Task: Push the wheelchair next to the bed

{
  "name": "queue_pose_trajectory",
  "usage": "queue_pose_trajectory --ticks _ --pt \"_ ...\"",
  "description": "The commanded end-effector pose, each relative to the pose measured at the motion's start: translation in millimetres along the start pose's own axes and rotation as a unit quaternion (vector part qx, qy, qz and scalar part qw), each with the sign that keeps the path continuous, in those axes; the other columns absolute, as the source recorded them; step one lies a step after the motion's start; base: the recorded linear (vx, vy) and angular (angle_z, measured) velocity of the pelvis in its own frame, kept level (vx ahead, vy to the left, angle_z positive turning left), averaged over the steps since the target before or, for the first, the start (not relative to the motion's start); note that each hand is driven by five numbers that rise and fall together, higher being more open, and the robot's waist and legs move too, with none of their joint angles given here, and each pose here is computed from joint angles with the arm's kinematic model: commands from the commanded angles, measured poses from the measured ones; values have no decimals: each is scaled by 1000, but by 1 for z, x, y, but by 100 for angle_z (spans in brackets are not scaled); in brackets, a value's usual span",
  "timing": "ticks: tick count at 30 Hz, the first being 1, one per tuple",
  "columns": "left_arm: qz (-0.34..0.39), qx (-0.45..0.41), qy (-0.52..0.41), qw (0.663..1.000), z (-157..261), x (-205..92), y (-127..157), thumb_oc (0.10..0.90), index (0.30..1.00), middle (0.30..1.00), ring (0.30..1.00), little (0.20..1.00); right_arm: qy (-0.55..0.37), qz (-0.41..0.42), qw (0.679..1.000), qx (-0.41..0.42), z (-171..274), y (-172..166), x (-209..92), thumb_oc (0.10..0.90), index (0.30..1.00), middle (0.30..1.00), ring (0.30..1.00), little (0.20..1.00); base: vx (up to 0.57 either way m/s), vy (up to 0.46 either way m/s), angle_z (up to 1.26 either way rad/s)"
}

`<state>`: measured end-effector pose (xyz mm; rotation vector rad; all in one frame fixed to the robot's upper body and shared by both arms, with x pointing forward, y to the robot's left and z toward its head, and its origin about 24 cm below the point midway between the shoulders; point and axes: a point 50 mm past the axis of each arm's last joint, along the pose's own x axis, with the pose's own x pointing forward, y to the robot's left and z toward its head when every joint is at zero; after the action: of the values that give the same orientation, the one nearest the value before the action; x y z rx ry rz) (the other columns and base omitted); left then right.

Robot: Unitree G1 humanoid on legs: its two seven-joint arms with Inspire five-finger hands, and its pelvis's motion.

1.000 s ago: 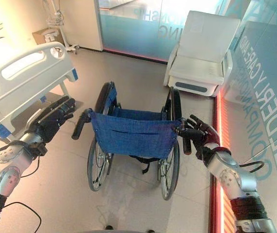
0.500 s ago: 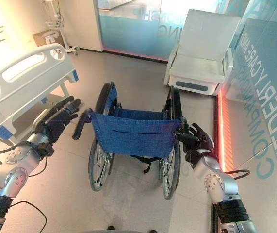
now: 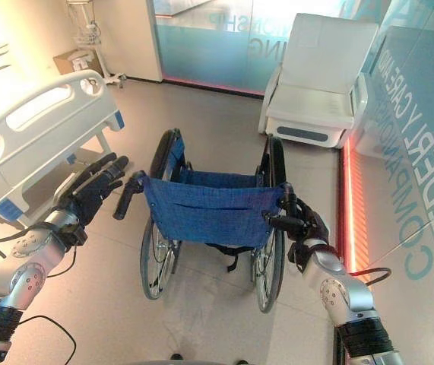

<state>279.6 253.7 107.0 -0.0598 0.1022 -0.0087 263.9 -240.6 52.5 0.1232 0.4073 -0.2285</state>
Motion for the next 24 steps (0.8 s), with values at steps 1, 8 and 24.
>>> queue_pose_trajectory --ticks 1,8,24 --pt "-21 28 -111 993 53 5 -5 800 900 900 900 900 -146 72 986 -40 64 25 -9 800 900 900 900 900 0 0 0" --pt "-13 30 -108 994 55 5 -2 800 900 900 900 900 -203 65 975 -56 90 22 -18 800 900 900 900 900 0 0 0" --pt "1 33 -91 995 46 3 4 800 900 900 900 900 -182 101 976 -71 85 25 -21 800 900 900 900 900 0 0 0"
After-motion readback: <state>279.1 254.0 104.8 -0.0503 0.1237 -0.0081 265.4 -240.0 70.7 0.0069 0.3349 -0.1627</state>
